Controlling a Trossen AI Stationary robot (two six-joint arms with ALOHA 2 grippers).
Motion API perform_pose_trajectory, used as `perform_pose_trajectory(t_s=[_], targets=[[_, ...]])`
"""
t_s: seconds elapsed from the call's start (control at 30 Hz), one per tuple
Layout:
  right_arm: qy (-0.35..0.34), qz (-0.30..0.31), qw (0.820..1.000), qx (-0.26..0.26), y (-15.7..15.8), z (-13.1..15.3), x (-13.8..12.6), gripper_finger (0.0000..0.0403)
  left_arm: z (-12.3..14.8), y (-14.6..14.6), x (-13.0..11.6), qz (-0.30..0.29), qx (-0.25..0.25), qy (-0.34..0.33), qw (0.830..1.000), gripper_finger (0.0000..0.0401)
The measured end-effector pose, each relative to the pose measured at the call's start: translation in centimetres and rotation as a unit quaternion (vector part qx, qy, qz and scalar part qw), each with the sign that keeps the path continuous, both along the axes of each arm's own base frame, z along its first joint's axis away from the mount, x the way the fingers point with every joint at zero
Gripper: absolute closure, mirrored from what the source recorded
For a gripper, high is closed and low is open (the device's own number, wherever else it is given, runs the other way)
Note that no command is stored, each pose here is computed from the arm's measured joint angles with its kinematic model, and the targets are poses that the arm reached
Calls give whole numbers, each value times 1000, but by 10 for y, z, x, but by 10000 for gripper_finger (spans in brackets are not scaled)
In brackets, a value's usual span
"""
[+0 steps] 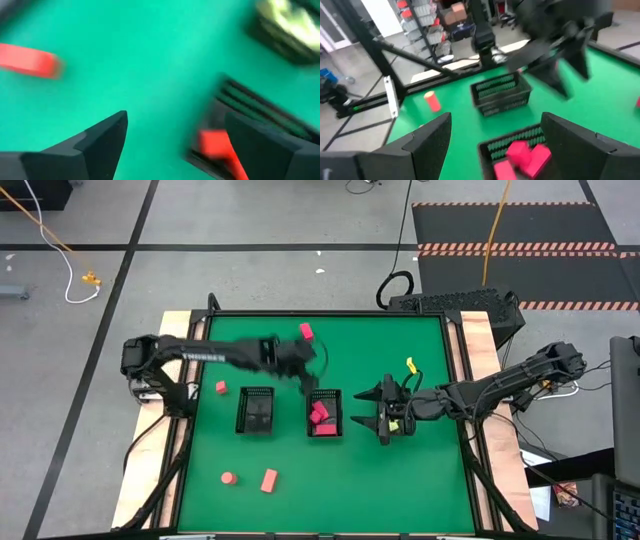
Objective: Sort & place blocks by color
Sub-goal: Put the red block into the middle black basket
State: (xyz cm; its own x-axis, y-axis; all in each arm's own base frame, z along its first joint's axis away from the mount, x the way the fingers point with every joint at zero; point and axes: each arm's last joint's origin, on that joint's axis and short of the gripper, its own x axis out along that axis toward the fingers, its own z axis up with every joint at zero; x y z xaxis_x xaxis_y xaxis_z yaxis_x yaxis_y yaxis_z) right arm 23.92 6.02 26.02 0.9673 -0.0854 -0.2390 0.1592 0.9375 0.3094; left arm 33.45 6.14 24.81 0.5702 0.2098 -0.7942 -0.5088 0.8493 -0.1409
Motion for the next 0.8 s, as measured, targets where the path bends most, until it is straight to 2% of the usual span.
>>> perform_pose_trajectory(t_s=[0.1, 0.17, 0.37, 0.47, 0.57, 0.67, 0.8], targets=[[-13, -13, 1000, -4, -7, 2, 3, 103, 23, 48, -8, 91, 8, -18, 996, 62], [-19, -21, 1000, -2, -10, 3, 4, 103, 28, 78, -13, 141, 1, -18, 990, 66], [-17, -42, 999, -5, -22, 3, 6, 103, 10, 146, -16, 229, -75, -15, 970, 93], [-15, -52, 998, -9, -27, 3, 6, 103, -10, 166, -6, 249, -119, -7, 961, 103], [-14, -57, 998, -13, -30, 3, 7, 103, -29, 180, 9, 261, -143, 5, 955, 106], [-7, -42, 999, -10, -31, 2, 7, 103, -38, 192, 20, 274, -154, 14, 949, 104], [14, -19, 1000, -9, -29, -2, 6, 103, -45, 204, 21, 303, -172, 60, 936, 103]])
